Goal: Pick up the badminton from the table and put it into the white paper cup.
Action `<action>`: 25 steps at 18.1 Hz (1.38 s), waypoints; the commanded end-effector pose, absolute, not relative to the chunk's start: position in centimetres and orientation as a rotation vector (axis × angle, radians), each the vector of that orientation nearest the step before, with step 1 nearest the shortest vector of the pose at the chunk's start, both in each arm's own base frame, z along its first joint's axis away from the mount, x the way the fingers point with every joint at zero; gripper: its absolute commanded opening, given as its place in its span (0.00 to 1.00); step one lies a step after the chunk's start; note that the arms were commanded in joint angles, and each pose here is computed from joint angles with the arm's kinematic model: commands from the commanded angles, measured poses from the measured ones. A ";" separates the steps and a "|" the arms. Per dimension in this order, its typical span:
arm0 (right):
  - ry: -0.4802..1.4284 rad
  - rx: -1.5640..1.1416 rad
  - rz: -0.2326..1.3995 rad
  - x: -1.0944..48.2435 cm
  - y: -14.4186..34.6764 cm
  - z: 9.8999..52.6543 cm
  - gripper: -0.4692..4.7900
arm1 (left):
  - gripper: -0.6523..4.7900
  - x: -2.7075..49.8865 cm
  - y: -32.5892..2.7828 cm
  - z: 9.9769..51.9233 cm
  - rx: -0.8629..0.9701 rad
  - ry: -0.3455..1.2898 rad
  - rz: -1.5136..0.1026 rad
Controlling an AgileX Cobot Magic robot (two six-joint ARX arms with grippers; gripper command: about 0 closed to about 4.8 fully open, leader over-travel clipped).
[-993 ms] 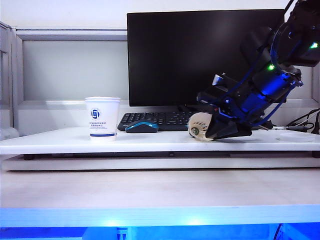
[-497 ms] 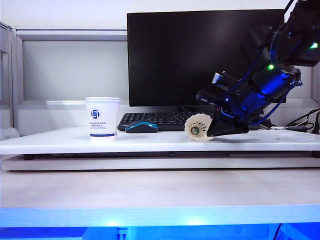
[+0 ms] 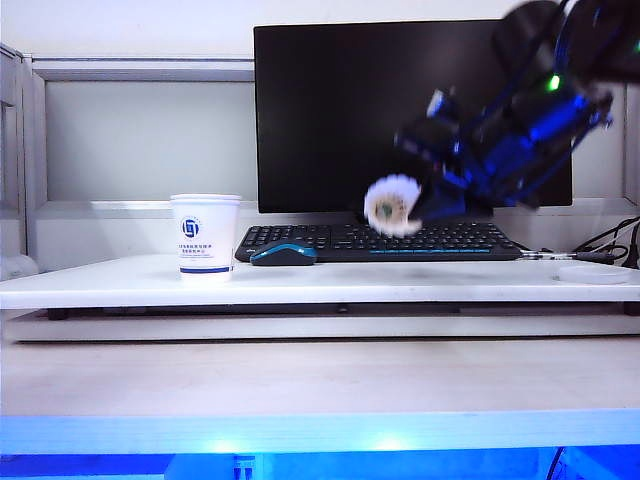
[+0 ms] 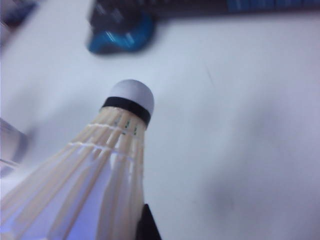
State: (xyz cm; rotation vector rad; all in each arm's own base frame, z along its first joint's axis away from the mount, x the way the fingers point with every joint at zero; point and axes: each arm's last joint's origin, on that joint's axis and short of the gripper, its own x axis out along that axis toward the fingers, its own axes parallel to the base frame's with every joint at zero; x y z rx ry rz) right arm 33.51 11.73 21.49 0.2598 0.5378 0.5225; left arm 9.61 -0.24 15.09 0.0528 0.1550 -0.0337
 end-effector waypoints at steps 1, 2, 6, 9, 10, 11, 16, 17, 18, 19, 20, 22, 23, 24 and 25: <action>0.473 0.262 0.550 32.6 11.7 23.9 0.07 | 0.11 9.6 -0.2 14.8 0.053 0.181 -0.031; 0.449 0.265 0.572 32.2 11.6 24.8 0.07 | 0.11 9.6 -0.2 14.8 0.053 0.181 -0.031; 0.418 0.272 0.627 31.4 11.6 27.8 0.07 | 0.11 9.6 -0.2 14.8 0.053 0.182 -0.031; 0.433 0.259 0.675 31.2 13.0 30.1 0.07 | 0.11 9.6 -0.2 14.8 0.053 0.181 -0.031; 0.423 0.239 0.706 31.0 13.8 30.9 0.07 | 0.11 9.6 -0.2 14.8 0.053 0.181 -0.031; 0.412 0.234 0.733 30.7 14.6 31.5 0.07 | 0.11 9.6 -0.2 14.8 0.053 0.181 -0.031; 0.402 0.256 0.844 29.2 17.8 33.0 0.07 | 0.11 9.6 -0.2 14.8 0.050 0.181 -0.031; 0.404 0.254 0.852 29.0 18.1 32.9 0.07 | 0.11 9.6 -0.2 14.8 0.050 0.181 -0.031; 0.406 0.252 0.859 28.8 18.5 32.9 0.07 | 0.11 9.6 -0.2 14.8 0.050 0.181 -0.031; 0.412 0.255 0.868 28.6 19.0 32.9 0.07 | 0.11 9.6 -0.2 14.8 0.050 0.181 -0.031; 0.424 0.269 0.873 28.6 19.3 32.8 0.07 | 0.11 9.6 -0.2 14.8 0.050 0.181 -0.031; 0.450 0.274 0.887 28.7 20.2 32.3 0.07 | 0.11 9.6 -0.2 14.8 0.050 0.181 -0.031; 0.459 0.281 0.890 28.8 20.5 32.1 0.07 | 0.11 9.6 -0.2 14.8 0.049 0.181 -0.031; 0.482 0.276 0.904 29.3 21.7 31.6 0.07 | 0.11 9.6 -0.2 14.8 0.049 0.181 -0.031; 0.527 0.272 0.924 30.5 23.3 30.8 0.07 | 0.11 9.6 -0.2 14.8 0.049 0.181 -0.031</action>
